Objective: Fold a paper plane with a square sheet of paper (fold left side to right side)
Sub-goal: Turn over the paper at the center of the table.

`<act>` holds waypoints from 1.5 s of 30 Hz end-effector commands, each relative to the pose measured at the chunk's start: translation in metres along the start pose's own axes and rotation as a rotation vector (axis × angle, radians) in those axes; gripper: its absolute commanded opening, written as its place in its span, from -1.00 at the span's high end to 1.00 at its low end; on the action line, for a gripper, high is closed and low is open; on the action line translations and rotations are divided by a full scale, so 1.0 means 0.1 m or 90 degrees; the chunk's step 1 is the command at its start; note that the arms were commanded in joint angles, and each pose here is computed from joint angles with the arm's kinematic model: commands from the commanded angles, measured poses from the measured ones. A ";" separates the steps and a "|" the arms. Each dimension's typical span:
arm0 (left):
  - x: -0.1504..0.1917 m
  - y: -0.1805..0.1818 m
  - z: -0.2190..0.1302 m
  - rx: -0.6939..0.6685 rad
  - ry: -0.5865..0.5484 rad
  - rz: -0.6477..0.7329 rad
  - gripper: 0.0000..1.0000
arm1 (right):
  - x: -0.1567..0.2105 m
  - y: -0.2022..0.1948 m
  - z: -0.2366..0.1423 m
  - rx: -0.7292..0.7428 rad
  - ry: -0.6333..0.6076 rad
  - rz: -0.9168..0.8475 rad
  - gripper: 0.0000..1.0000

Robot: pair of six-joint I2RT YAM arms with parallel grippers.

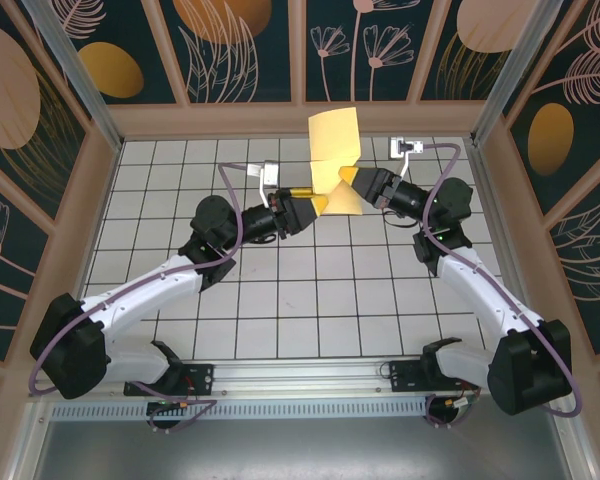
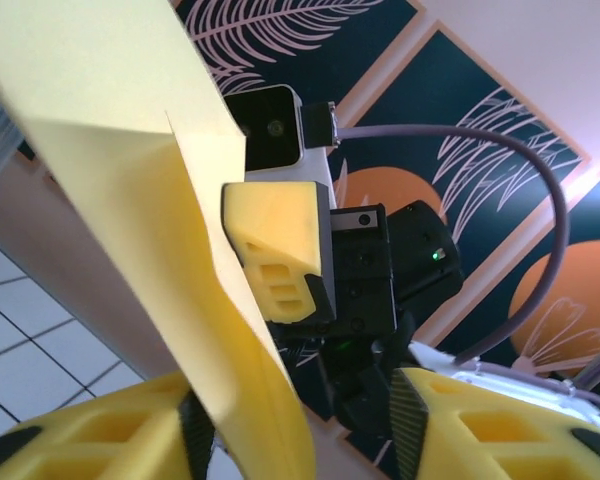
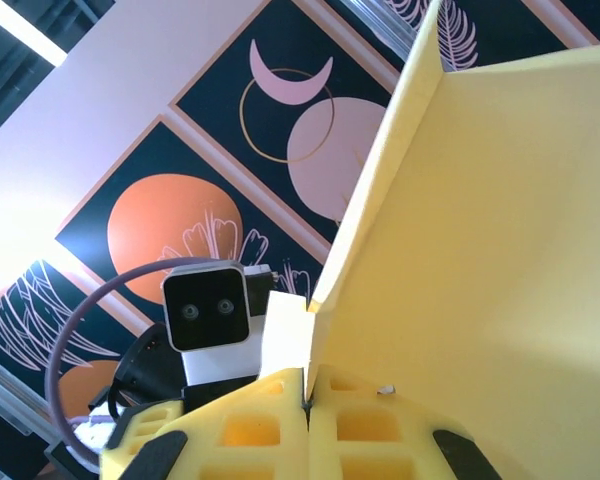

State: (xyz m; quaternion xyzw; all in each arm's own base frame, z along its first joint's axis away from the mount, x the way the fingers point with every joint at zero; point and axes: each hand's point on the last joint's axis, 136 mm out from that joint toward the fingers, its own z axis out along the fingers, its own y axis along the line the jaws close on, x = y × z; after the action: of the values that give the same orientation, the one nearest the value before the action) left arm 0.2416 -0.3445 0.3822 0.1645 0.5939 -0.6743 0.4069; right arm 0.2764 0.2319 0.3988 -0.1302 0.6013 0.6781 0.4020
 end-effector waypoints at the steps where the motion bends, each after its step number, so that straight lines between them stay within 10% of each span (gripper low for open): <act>1: -0.05 -0.14 -0.02 0.039 -0.012 0.015 0.17 | -0.08 0.24 0.01 -0.040 -0.013 -0.033 1.00; 14: 0.01 0.12 -0.01 -0.026 -0.011 0.002 0.83 | 0.00 0.13 -0.03 -0.001 -0.001 -0.037 1.00; 20: 0.08 0.36 -0.03 -0.096 0.002 0.011 1.00 | 0.03 -0.06 -0.08 0.064 0.004 -0.042 0.59; 27: 0.31 1.11 -0.33 -0.357 0.073 0.078 1.00 | -0.06 -0.79 -0.70 0.363 -0.053 -0.039 -0.06; 35: 0.62 2.02 -1.24 -0.842 0.212 0.185 1.00 | 0.12 -1.57 -2.01 0.834 -0.109 -0.043 -0.12; 45: 1.32 2.49 -1.42 -1.092 0.385 0.206 1.00 | 0.29 -1.71 -2.39 0.903 -0.136 -0.038 -0.15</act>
State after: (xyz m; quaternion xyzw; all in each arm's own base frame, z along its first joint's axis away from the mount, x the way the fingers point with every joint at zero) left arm 0.3157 -0.2753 0.0998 0.0695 0.9410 0.0506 0.3274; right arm 0.3079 0.0259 0.2054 0.2101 0.8482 0.1496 0.4626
